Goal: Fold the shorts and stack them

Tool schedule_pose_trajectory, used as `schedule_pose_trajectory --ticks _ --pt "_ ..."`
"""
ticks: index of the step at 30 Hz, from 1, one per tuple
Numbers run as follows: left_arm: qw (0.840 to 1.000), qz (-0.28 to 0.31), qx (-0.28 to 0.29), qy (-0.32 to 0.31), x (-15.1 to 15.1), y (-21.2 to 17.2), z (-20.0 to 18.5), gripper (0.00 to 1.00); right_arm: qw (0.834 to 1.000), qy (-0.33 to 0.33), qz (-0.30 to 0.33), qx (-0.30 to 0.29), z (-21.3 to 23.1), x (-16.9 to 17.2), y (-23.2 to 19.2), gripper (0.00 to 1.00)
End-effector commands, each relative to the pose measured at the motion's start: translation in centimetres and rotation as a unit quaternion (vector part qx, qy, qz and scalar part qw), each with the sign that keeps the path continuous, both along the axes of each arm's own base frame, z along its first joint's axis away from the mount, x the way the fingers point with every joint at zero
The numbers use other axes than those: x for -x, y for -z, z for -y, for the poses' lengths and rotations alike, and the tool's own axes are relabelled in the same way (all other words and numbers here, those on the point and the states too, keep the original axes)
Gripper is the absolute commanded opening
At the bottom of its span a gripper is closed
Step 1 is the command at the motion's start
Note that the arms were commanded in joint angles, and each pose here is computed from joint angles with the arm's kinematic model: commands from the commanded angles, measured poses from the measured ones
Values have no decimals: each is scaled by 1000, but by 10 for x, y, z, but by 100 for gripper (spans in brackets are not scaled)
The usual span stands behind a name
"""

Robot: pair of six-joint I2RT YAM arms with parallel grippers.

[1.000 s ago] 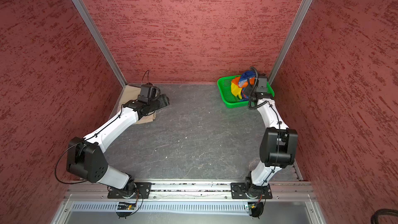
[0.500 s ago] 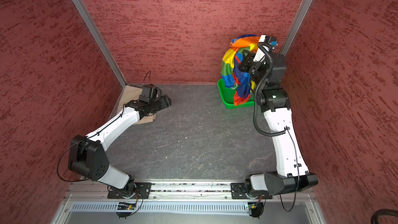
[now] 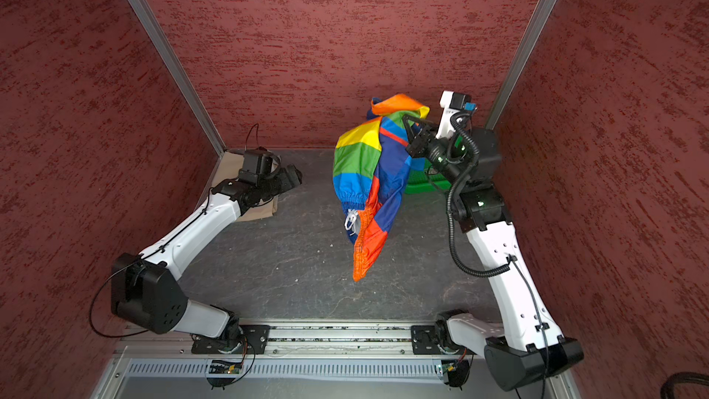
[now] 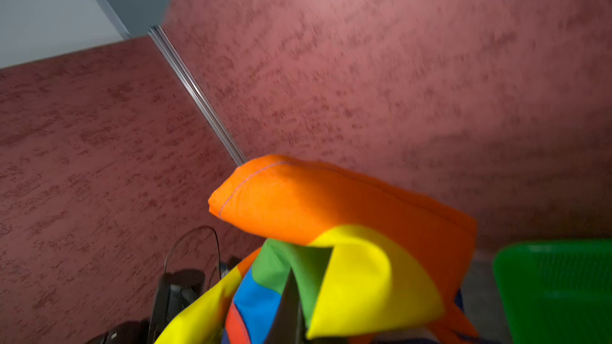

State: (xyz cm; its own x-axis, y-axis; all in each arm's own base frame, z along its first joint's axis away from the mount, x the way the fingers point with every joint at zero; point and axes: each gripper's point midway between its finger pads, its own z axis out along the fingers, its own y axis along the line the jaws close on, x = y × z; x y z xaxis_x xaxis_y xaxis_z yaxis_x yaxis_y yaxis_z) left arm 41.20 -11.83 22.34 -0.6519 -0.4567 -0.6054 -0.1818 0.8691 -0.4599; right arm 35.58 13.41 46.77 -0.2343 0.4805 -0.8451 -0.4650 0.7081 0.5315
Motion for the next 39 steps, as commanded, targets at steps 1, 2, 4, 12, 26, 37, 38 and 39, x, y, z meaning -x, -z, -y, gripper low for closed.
schedule_pose_trajectory --ticks 1,2,4,12,26,37,38,39 --pt "1000 0 11 -9 2 -1 -8 100 992 36 -119 -7 7 -20 112 33" --pt "1000 -5 12 -10 2 2 -9 100 986 44 -160 3 9 -21 152 42" --pt "1000 -14 13 -7 1 7 -8 100 969 70 -234 28 18 -19 220 51" --pt "995 -75 28 66 11 46 31 99 954 146 -242 98 52 0 241 66" --pt "959 -188 23 211 84 127 122 100 952 109 -275 77 37 -1 272 68" --pt "940 -229 53 247 88 162 169 69 946 103 -299 68 35 4 296 69" --pt "940 -230 54 247 86 162 170 51 946 104 -301 68 35 4 299 69" --pt "940 -229 54 247 84 161 171 34 946 104 -301 67 35 4 300 69"
